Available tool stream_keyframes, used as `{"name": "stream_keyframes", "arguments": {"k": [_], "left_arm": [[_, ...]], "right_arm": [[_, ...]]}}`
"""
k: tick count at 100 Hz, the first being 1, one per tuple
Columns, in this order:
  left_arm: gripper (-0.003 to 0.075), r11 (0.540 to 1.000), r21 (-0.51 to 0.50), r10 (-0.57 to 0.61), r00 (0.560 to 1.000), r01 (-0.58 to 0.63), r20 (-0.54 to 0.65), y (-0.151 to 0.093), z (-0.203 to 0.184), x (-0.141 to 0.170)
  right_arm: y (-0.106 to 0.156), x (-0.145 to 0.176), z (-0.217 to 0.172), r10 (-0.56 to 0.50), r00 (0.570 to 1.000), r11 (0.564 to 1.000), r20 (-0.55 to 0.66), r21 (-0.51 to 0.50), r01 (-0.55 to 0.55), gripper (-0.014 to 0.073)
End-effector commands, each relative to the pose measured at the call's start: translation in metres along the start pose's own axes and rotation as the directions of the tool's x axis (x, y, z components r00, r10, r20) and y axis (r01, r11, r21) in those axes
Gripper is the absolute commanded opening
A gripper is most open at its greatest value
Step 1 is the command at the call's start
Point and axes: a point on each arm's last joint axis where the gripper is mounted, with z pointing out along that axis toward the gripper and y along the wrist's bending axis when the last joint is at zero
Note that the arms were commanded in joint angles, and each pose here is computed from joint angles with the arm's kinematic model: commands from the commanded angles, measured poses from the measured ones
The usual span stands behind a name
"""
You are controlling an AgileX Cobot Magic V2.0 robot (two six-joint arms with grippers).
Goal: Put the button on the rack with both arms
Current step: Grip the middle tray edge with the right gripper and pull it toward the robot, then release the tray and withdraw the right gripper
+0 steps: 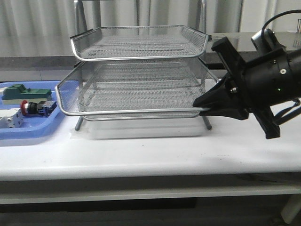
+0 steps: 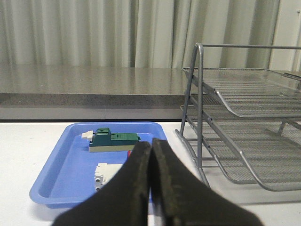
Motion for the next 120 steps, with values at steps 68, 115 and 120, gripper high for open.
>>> {"name": "stream_keyframes", "arguments": {"k": [68, 115, 120], "left_arm": [[-0.0020, 1.000, 0.010, -0.009, 0.998, 0.009, 0.068, 0.000, -0.002, 0.007], [-0.0020, 1.000, 0.010, -0.009, 0.998, 0.009, 0.068, 0.000, -0.002, 0.007], [-0.0020, 1.000, 0.010, -0.009, 0.998, 0.009, 0.068, 0.000, -0.002, 0.007]], "right_arm": [[0.017, 0.033, -0.036, -0.089, 0.996, 0.989, -0.002, -0.122, 0.088, 0.0362], [0.022, 0.043, -0.044, -0.219, 0.974, 0.968, -0.059, -0.134, 0.210, 0.0430], [0.025, 0.045, -0.048, -0.235, 0.970, 0.965, -0.058, -0.133, 0.226, 0.0430]]}}
